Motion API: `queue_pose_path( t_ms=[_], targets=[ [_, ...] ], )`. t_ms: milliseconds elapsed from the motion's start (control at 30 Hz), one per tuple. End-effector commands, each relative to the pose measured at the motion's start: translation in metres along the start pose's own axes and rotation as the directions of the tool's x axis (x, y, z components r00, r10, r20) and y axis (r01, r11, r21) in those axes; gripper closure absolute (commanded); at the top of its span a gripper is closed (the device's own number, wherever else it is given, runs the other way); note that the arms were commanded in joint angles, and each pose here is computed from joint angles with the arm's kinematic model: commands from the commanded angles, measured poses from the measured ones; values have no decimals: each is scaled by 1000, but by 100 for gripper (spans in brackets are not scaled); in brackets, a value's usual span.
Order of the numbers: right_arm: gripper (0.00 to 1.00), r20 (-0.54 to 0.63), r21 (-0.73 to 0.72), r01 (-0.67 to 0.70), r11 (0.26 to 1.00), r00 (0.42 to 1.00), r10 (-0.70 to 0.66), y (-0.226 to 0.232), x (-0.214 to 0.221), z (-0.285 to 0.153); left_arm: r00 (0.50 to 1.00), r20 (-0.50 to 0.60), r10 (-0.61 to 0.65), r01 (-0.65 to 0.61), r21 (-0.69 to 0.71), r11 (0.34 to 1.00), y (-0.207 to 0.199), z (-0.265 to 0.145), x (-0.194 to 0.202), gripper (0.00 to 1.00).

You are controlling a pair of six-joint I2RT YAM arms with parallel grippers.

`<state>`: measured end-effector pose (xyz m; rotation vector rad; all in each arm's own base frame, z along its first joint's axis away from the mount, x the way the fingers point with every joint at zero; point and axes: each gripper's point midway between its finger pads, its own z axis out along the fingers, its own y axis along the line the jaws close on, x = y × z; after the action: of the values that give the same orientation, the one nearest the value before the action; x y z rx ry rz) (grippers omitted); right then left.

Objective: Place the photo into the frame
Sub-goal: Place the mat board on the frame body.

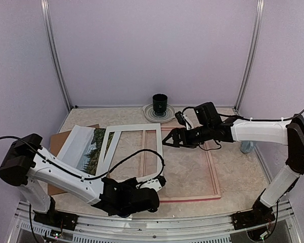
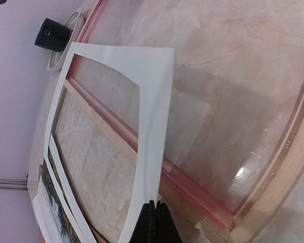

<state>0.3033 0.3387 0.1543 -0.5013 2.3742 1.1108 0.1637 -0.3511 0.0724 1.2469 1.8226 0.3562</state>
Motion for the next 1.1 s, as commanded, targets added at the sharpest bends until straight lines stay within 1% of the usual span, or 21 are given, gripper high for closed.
queue_pose_path(
  t_ms=[0,67,133,167,233,333,467,500,567,633,667,767,833,933,1000,1067],
  targets=[
    [1,68,134,19,991,997,-28,-18,-10,-22,1000,19,-24,23,33,999,-19,-4,-15,100],
    [1,101,187,13,982,994,-33,-25,-15,-30,999,24,-22,21,42,999,-26,-4,-20,98],
    [1,129,273,-18,962,992,-18,-37,-19,-39,999,33,-22,21,51,998,-33,-4,-26,95],
    [1,135,287,-2,958,990,-38,-38,-21,-43,999,40,-24,22,58,998,-35,-6,-30,94],
    [1,146,280,20,960,987,-64,-35,-21,-48,998,50,-29,26,69,997,-40,-8,-37,93],
    [1,151,242,16,970,987,-54,-33,-17,-52,997,56,-46,41,88,995,-48,-7,-47,91],
    [1,165,230,-1,973,986,-38,-37,-15,-53,996,70,-59,51,110,993,-58,-7,-58,87],
    [1,164,239,-10,971,986,-30,-39,-14,-53,995,72,-63,55,111,992,-59,-6,-60,85],
    [1,151,249,-10,969,988,-29,-42,-11,-52,994,78,-73,64,119,991,-61,-8,-64,78],
    [1,139,263,19,965,989,-58,-43,-10,-53,993,83,-81,71,122,990,-61,-10,-66,67],
    [1,139,272,19,962,988,-58,-45,-10,-54,993,86,-86,75,123,990,-60,-11,-67,64],
    [1,176,240,3,971,983,-46,-40,-9,-59,989,97,-112,100,126,987,-54,-16,-69,51],
    [1,173,214,-6,977,984,-32,-37,-7,-57,985,108,-136,122,130,984,-47,-21,-71,41],
    [1,113,209,-31,978,994,7,-40,-2,-46,975,126,-183,166,135,977,-36,-29,-74,32],
    [1,54,189,-45,981,998,36,-42,8,-34,962,149,-227,208,134,969,-21,-40,-78,26],
    [1,12,144,-54,988,999,52,-40,15,-24,954,157,-256,239,121,963,-5,-47,-78,16]
  ],
)
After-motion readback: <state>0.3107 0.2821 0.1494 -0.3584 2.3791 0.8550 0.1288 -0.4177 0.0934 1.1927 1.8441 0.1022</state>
